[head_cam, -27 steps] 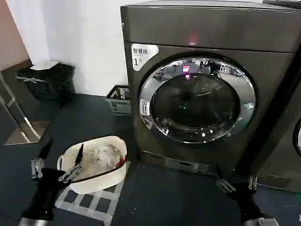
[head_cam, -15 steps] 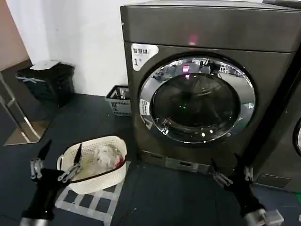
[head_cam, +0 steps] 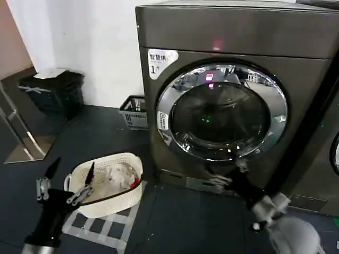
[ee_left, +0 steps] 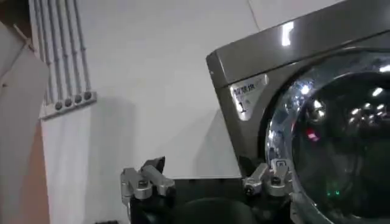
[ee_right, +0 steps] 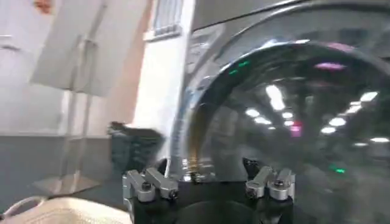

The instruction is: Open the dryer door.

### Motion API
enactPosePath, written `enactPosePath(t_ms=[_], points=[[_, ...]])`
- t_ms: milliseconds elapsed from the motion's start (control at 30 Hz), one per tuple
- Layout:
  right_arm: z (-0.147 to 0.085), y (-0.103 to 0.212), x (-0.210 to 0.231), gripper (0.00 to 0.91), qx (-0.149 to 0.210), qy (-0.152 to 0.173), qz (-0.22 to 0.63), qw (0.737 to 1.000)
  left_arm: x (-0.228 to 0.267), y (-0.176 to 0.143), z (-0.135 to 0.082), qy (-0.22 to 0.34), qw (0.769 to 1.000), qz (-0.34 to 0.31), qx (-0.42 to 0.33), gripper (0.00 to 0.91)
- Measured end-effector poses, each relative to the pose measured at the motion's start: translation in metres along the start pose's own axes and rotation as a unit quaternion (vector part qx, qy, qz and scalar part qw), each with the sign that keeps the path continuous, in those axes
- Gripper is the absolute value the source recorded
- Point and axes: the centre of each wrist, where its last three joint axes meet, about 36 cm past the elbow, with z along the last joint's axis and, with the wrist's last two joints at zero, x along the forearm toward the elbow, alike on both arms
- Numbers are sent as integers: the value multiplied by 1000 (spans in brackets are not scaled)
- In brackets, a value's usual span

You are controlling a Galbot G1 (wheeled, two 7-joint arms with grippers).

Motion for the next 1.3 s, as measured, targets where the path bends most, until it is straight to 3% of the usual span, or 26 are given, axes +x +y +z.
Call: enactPosePath(t_ms=[567,1033,1300], points=[[26,-38,-109,907,1,8,-58,998,2,-1,3,-1,1000,8,25,907],[23,-48,-170,907,8,6,-80,997,-1,-3,1,-6,999,16,30,907],[34,-47,-196,907,27,18,-97,995,-1,-6,2,-5,999,17,27,907]])
